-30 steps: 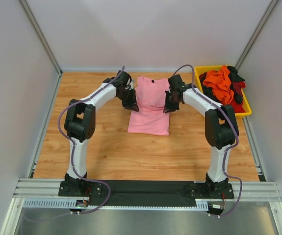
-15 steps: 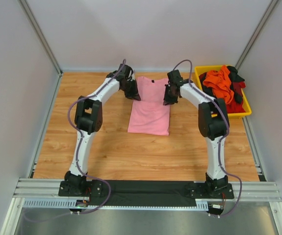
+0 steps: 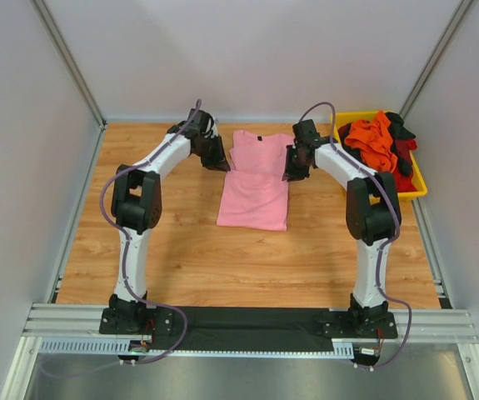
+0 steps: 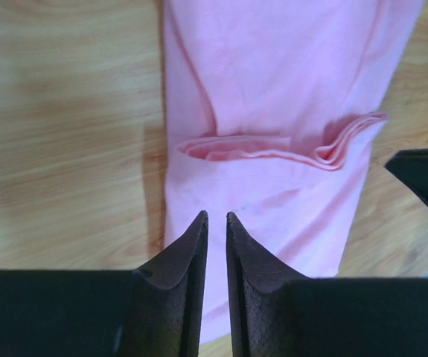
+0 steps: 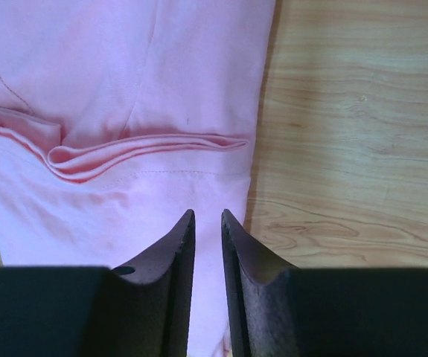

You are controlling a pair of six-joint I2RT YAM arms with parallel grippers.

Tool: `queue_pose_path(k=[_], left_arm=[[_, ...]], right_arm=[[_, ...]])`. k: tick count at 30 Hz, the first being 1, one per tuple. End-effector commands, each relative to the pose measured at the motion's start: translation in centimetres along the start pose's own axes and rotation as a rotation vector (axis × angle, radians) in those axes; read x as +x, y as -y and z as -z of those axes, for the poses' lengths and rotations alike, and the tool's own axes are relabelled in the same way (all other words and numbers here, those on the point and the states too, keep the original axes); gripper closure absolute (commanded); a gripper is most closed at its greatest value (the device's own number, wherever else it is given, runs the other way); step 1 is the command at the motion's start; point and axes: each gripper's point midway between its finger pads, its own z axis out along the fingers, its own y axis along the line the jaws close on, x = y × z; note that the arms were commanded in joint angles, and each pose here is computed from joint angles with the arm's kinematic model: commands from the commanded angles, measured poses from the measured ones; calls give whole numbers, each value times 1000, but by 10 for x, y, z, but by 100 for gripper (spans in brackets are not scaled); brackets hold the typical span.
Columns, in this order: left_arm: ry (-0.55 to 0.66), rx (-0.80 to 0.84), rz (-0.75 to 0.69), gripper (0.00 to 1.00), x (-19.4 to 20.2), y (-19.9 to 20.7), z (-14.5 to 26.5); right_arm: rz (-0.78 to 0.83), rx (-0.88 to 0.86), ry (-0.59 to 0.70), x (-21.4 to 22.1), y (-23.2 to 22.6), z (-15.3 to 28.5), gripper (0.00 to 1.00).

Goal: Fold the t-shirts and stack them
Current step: Fold the tshirt

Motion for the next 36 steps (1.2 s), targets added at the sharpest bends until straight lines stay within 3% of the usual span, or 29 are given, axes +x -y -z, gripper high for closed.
queue_pose_path(k=[1, 8, 14, 21, 31, 36], left_arm=[[52, 85, -59, 78, -11, 22, 11], [42, 83, -66, 79, -9, 7, -22], [74, -25, -52, 80, -17, -23, -38], [65, -34, -58, 80, -12, -30, -45], [68, 52, -63, 76, -18, -3, -26], [42, 82, -58, 75, -16, 3, -26]], right_arm=[[11, -44, 31, -10, 0, 4, 78], [-8, -77, 11, -9, 8, -21, 78], [-99, 24, 21, -8, 40, -38, 83], [-169, 77, 53, -2, 64, -35, 84], [-79, -119, 136, -30, 19, 22, 79], [-82, -273, 108, -32, -9, 23, 87]])
